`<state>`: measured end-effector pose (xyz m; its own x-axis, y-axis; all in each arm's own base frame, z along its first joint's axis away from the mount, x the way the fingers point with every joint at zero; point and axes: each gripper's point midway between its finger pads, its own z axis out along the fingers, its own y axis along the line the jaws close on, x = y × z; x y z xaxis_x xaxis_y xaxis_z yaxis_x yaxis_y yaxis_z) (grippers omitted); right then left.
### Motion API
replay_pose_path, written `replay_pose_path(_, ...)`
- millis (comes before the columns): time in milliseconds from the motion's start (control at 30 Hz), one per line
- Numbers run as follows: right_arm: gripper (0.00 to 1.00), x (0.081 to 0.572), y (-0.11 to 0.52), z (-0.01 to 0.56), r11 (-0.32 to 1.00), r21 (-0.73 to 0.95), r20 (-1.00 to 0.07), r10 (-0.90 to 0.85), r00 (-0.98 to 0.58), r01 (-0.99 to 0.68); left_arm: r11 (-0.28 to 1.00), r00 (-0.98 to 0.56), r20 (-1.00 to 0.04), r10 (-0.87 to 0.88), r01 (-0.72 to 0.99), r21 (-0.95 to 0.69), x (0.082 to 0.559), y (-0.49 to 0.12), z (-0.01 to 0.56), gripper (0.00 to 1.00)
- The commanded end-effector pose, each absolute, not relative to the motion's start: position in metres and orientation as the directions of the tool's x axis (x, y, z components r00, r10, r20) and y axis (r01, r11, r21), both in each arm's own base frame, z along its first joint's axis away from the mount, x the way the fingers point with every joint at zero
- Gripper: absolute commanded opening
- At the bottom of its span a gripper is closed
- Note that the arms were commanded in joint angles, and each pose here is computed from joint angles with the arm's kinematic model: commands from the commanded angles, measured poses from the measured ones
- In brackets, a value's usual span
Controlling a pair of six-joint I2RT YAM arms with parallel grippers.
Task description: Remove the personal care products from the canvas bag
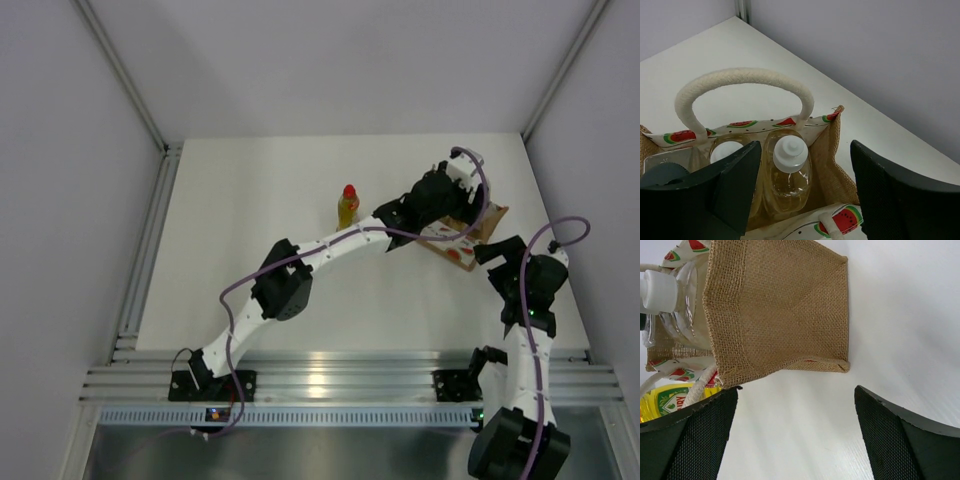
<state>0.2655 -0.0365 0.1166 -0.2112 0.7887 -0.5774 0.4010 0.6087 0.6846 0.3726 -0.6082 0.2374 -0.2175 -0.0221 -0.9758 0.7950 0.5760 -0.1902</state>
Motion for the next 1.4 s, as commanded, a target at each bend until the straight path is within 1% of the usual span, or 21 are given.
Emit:
replay_pose_path(0,0.95,0.269,-0.046,0.121,0.615,0.676,-0.599,0.780,-0.183,0.406,0.565,-0.155,-0.983,-0.103,0.804,-0.186,0.370,-0.613,0.282,0.75)
replay_pose_path(267,0.95,0.269,-0.046,0.120,0.620,0.673,-0.601,0.776,-0.190,0.403,0.604,-0.141,-0.988,-0.062,0.783,-0.149,0.372,-0.622,0.259,0.62)
replay_pose_path(367,0.95,0.269,-0.045,0.121,0.624,0.673,-0.604,0.773,-0.192,0.396,0.609,-0.150,-0.988,-0.045,0.779,-0.146,0.374,-0.625,0.246,0.61)
replay_pose_path(733,0.96,0.268,-0.044,0.120,0.625,0.675,-0.601,0.774,-0.200,0.392,0.689,-0.153,-0.988,0.002,0.716,-0.110,0.392,-0.620,0.210,0.65)
replay_pose_path(833,0.96,0.268,-0.044,0.120,0.624,0.676,-0.600,0.775,-0.199,0.392,0.694,-0.153,-0.988,0.002,0.712,-0.109,0.393,-0.619,0.210,0.67)
replay_pose_path(933,0.96,0.268,-0.043,0.119,0.623,0.676,-0.598,0.776,-0.202,0.393,0.684,-0.159,-0.987,0.002,0.720,-0.114,0.392,-0.621,0.208,0.66)
replay_pose_path(1033,0.96,0.268,-0.043,0.119,0.622,0.678,-0.596,0.777,-0.202,0.392,0.678,-0.163,-0.987,0.002,0.726,-0.118,0.391,-0.623,0.205,0.54)
replay_pose_path(1067,0.96,0.268,-0.042,0.120,0.623,0.678,-0.597,0.777,-0.202,0.390,0.678,-0.165,-0.986,0.003,0.725,-0.119,0.392,-0.623,0.203,0.47)
replay_pose_path(1167,0.95,0.268,-0.041,0.119,0.622,0.681,-0.595,0.777,-0.203,0.387,0.679,-0.164,-0.986,0.009,0.725,-0.115,0.392,-0.625,0.198,0.41)
replay_pose_path(1200,0.96,0.268,-0.041,0.119,0.623,0.680,-0.595,0.777,-0.206,0.386,0.681,-0.164,-0.986,0.011,0.724,-0.113,0.393,-0.625,0.196,0.36)
replay_pose_path(1233,0.96,0.267,-0.041,0.119,0.623,0.681,-0.595,0.777,-0.207,0.385,0.682,-0.162,-0.987,0.014,0.723,-0.109,0.394,-0.625,0.195,0.34)
replay_pose_path(1267,0.96,0.267,-0.041,0.119,0.622,0.681,-0.594,0.778,-0.205,0.386,0.685,-0.161,-0.987,0.016,0.720,-0.107,0.394,-0.625,0.193,0.28)
replay_pose_path(1367,0.96,0.268,-0.041,0.118,0.623,0.680,-0.595,0.777,-0.207,0.387,0.694,-0.160,-0.987,0.013,0.712,-0.106,0.397,-0.624,0.192,0.19)
